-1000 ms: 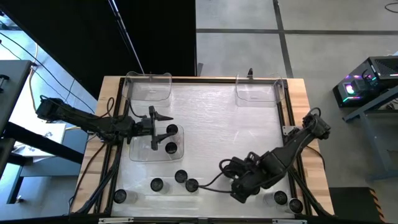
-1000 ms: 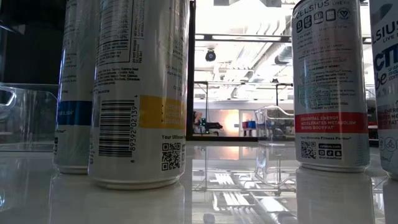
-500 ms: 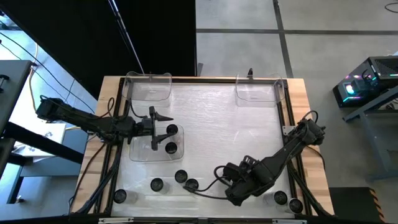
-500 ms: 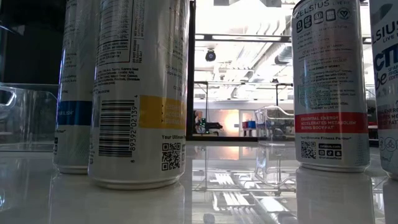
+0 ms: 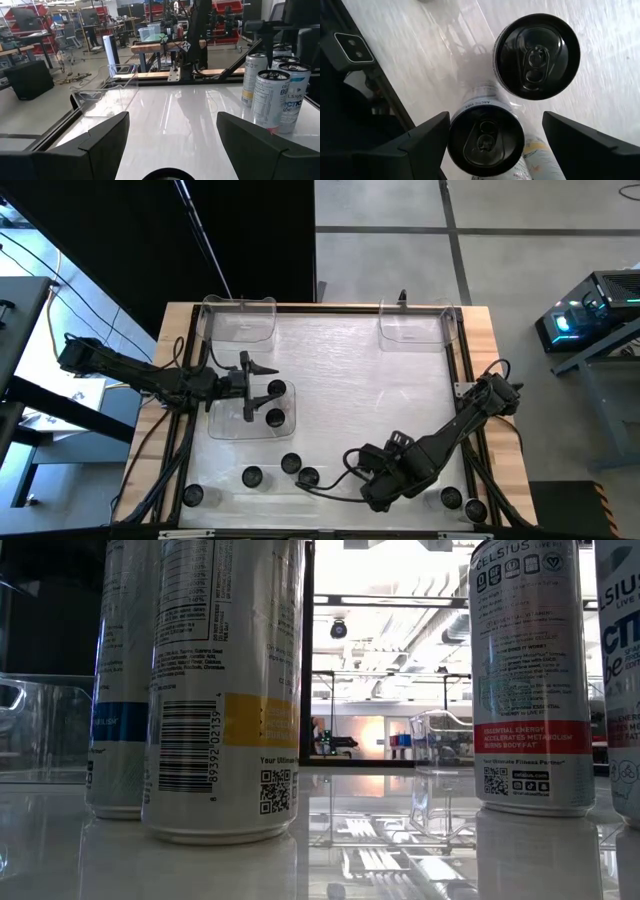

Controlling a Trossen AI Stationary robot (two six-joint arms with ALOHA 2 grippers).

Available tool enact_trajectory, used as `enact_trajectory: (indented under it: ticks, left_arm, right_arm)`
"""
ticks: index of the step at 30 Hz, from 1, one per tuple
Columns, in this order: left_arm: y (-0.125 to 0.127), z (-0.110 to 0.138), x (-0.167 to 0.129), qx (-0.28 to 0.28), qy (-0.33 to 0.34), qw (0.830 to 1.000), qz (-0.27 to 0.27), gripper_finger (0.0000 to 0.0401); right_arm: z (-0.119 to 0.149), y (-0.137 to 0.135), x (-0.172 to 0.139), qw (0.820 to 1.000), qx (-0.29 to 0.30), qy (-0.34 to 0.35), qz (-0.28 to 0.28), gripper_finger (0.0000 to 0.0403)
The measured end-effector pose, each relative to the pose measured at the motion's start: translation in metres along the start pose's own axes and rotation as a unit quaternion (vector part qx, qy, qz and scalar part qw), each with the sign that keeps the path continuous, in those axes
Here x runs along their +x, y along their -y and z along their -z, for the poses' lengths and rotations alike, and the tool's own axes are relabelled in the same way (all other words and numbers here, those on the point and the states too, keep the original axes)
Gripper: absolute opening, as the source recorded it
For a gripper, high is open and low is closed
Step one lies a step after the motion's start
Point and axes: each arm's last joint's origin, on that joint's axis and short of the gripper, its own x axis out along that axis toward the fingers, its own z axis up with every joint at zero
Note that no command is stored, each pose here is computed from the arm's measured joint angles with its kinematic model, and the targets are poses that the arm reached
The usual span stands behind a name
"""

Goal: Sort soda cans
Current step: Put the white-blue can into the top right transparent bin

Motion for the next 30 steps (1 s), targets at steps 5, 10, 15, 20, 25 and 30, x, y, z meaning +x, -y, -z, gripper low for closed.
enact_trajectory:
  ticks: [5, 10, 15, 20, 25, 30]
  left_arm:
    - [0.0, 0.001, 0.0, 0.001, -0.003, 1.0, 0.0, 0.0294]
    - [0.0, 0.002, 0.0, -0.001, -0.01, 1.0, -0.007, 0.0294]
    - [-0.001, 0.002, 0.0, 0.0, -0.012, 1.0, -0.013, 0.0294]
    - [-0.001, 0.002, 0.0, -0.002, -0.012, 1.0, -0.013, 0.0294]
    - [-0.001, 0.002, 0.0, -0.005, -0.012, 1.0, -0.013, 0.0294]
    - [-0.001, 0.003, 0.0, -0.005, -0.014, 1.0, -0.013, 0.0294]
  right_arm:
    - [0.001, -0.001, 0.0, 1.0, -0.019, 0.006, 0.002, 0.0314]
    - [0.0, 0.0, 0.0, 1.0, -0.017, 0.007, 0.002, 0.0314]
    - [-0.004, 0.002, 0.001, 1.0, -0.011, 0.001, 0.0, 0.0314]
    - [-0.01, 0.005, 0.002, 1.0, -0.022, -0.011, -0.009, 0.032]
    - [-0.013, 0.006, 0.002, 0.999, -0.027, -0.023, -0.018, 0.0333]
    - [-0.012, 0.005, 0.002, 0.998, -0.025, -0.048, -0.035, 0.0346]
